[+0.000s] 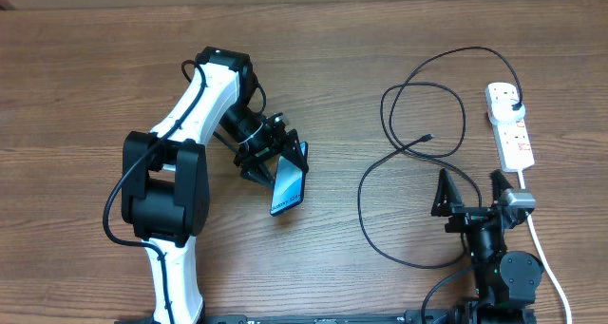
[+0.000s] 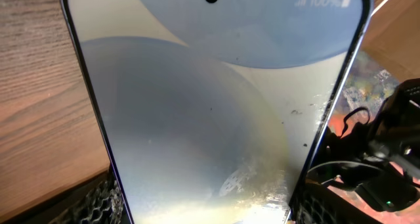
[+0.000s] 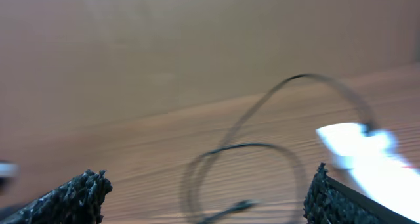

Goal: Plug charger to phone and switch on socket
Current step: 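Move the right gripper toward the phone held by the left gripper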

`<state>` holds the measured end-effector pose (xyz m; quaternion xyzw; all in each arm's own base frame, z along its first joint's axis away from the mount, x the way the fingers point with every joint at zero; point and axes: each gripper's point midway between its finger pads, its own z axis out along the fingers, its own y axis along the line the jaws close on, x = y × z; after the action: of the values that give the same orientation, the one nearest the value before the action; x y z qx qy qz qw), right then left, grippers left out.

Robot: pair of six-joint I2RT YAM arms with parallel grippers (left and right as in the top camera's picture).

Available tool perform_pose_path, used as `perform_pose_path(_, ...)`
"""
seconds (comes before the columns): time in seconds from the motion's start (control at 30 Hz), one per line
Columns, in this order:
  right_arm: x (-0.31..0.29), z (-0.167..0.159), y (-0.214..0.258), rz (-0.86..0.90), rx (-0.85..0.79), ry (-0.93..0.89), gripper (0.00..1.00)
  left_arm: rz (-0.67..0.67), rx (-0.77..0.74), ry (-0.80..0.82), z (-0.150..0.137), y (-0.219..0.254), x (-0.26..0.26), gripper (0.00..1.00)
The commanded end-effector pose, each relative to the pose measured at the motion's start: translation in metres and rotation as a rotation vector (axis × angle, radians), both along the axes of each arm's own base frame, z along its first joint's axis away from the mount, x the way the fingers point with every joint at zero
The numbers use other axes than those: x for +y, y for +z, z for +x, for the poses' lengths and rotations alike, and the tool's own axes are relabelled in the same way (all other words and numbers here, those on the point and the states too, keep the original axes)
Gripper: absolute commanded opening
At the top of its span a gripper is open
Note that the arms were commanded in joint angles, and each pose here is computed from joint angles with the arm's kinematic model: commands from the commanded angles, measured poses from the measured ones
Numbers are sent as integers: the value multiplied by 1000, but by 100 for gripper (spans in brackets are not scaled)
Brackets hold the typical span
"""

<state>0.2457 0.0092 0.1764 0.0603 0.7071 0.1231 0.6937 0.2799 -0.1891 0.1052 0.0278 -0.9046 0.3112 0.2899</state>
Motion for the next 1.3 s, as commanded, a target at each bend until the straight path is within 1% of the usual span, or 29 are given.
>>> perform_pose_path(0.0,39,-8,1,286,46,229,100,-73,-25,28,11,8,-7,71)
perform_pose_path(0.07,52,-13,0,563,129,304,100,-73,-25,28,11,8,-7,71)
perform_pose_path(0.13,60,-17,0,763,200,344,100,-73,-26,28,11,8,-7,71)
perform_pose_path(0.2,63,-18,0,826,225,354,100,-76,-25,29,11,9,-8,71)
perform_pose_path(0.4,57,-15,3,822,200,326,100,-120,-40,50,16,12,-14,71)
perform_pose_path(0.53,62,-17,-2,585,167,361,99,-145,-54,68,22,13,-18,71)
perform_pose_path(0.63,63,-15,-9,615,219,354,99,-135,-53,88,26,11,-19,71)
perform_pose_path(0.77,66,-14,-10,634,311,344,99,-166,-65,99,29,14,-23,71)
perform_pose_path(0.87,70,-14,1,623,374,359,99,-195,-69,116,33,17,-27,71)
perform_pose_path(1.1,78,-13,32,581,583,356,99,-211,-87,140,41,16,-31,71)
perform_pose_path(1.2,92,-13,52,541,651,411,99,-251,-94,162,47,21,-37,71)
perform_pose_path(1.27,108,-12,62,519,678,469,99,-248,-91,184,51,20,-38,70)
